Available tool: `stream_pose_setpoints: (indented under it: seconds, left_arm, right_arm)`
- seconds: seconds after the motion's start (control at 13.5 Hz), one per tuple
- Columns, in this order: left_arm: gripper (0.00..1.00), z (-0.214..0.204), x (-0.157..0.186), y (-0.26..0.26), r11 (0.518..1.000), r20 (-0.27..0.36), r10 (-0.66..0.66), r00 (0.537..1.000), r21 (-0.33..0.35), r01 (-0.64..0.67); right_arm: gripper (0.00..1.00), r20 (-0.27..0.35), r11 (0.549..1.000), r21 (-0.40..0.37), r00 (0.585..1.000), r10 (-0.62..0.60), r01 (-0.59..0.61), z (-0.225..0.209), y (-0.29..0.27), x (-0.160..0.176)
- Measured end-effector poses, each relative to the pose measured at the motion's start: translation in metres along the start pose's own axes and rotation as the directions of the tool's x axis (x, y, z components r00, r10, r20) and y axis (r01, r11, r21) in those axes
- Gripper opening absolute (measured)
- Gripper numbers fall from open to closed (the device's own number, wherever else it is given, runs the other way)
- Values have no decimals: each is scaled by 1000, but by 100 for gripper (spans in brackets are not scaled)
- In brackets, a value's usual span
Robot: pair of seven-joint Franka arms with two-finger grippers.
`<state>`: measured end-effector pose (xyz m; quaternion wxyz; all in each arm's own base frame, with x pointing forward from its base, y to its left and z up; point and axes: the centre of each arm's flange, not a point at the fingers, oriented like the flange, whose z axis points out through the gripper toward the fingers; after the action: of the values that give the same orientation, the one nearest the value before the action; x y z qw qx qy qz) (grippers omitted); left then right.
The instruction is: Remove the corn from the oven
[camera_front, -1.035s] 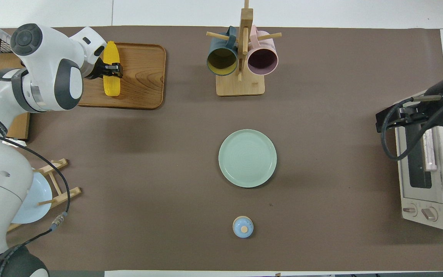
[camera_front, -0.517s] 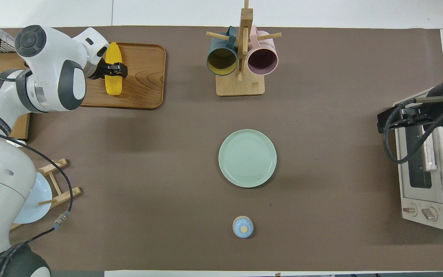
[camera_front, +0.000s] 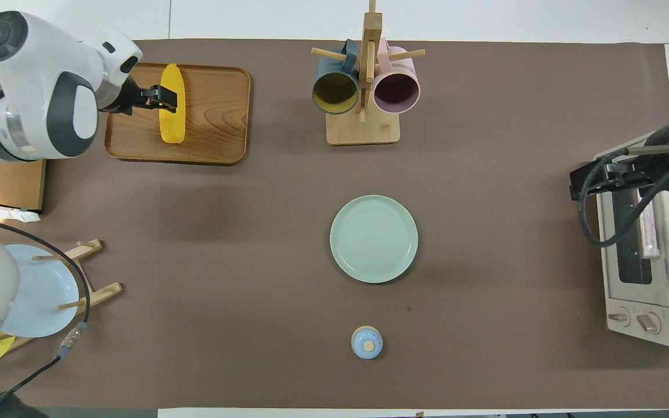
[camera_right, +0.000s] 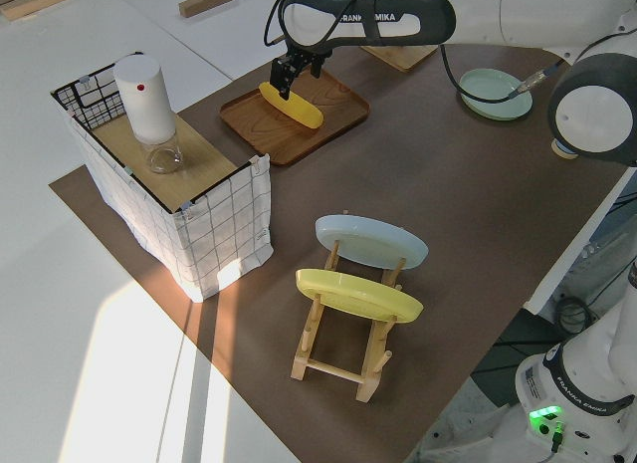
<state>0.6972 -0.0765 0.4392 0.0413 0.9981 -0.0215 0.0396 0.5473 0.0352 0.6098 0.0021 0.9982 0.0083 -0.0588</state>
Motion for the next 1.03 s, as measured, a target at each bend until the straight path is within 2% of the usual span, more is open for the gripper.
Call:
stream_pose_setpoints:
  seconds: [0.22, 0.44, 0.74, 1.03]
  left_arm:
    - [100, -78, -35, -12, 999, 72, -40, 997, 4, 40]
    - [100, -123, -65, -14, 999, 110, -54, 992, 14, 53]
    - [100, -152, -113, -15, 999, 118, -50, 992, 19, 48]
    - [100, -153, -152, -4, 999, 150, -31, 988, 15, 30]
  right_arm:
    - [100, 0, 1000, 0, 1000, -1, 1, 0, 0, 0]
    - [100, -2, 1000, 0, 1000, -1, 1, 0, 0, 0]
    - [100, -2, 1000, 0, 1000, -1, 1, 0, -1, 0]
    - [100, -2, 1000, 0, 1000, -1, 1, 0, -1, 0]
